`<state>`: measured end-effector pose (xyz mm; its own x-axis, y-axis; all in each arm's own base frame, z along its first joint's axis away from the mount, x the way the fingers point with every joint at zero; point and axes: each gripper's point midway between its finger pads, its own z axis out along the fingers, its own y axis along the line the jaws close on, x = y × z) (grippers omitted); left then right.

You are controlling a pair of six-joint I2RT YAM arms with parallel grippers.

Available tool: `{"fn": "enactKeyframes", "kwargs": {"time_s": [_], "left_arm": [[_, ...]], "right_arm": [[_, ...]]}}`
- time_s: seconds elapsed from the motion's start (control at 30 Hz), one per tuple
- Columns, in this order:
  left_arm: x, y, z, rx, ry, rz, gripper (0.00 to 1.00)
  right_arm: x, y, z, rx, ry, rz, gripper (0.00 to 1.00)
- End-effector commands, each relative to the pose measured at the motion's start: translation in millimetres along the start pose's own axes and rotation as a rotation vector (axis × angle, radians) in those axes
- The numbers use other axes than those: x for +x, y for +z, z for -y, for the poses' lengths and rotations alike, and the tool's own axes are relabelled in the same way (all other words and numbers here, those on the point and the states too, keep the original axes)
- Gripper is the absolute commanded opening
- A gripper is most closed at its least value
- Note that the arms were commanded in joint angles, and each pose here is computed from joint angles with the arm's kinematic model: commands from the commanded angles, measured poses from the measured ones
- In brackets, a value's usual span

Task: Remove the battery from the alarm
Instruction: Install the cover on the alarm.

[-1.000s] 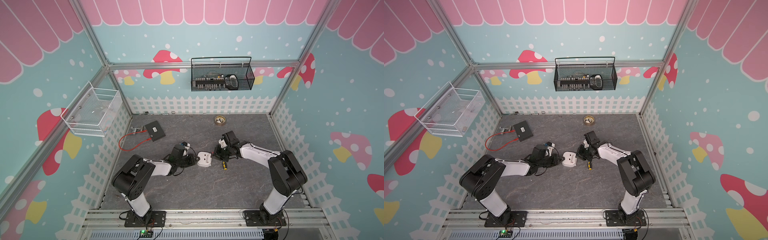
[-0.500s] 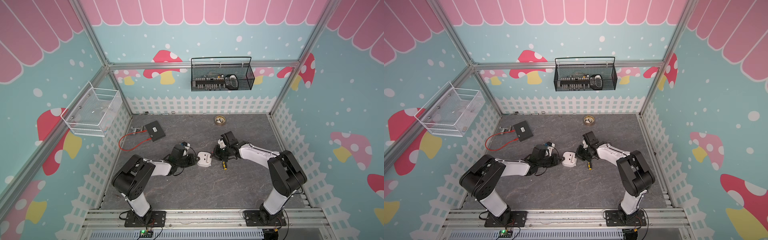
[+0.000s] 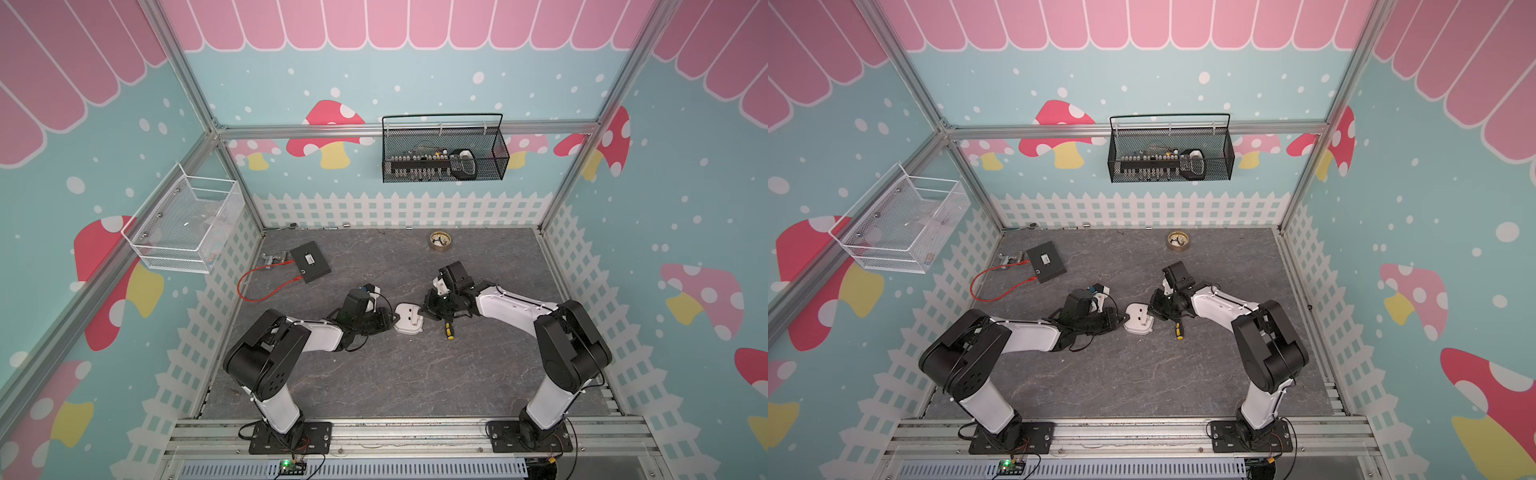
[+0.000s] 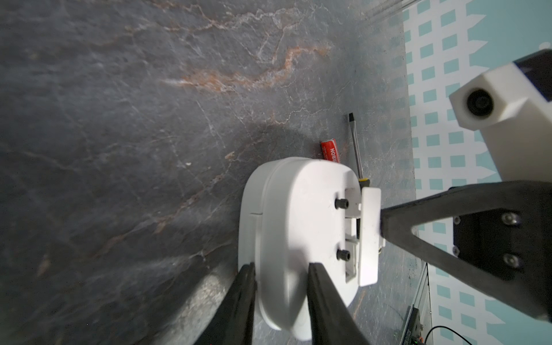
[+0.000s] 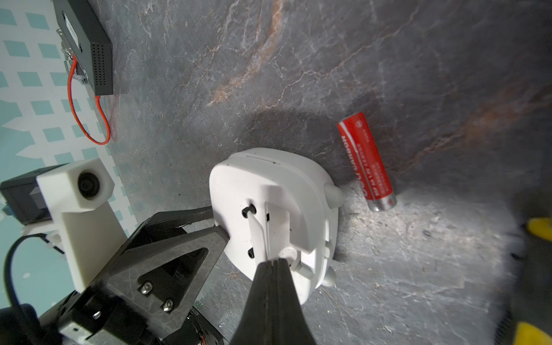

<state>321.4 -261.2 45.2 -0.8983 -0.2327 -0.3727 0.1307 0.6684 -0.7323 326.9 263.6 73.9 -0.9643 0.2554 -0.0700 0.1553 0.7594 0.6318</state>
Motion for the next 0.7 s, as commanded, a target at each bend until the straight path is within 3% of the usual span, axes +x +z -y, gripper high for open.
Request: {"fn": "enactKeyframes", "kwargs": {"time_s": [0.0, 0.67], "left_arm": [[22.6, 1.7, -28.0, -0.079, -0.032, -0.065, 0.32], [23.2, 1.0, -30.1, -0.081, -0.035, -0.064, 0.32]], "right_arm": [[1.1, 1.5, 4.7, 0.032, 0.009, -0.002, 0.00], [1.9, 6.8, 10.5, 0.051, 0.028, -0.008, 0.00]]}}
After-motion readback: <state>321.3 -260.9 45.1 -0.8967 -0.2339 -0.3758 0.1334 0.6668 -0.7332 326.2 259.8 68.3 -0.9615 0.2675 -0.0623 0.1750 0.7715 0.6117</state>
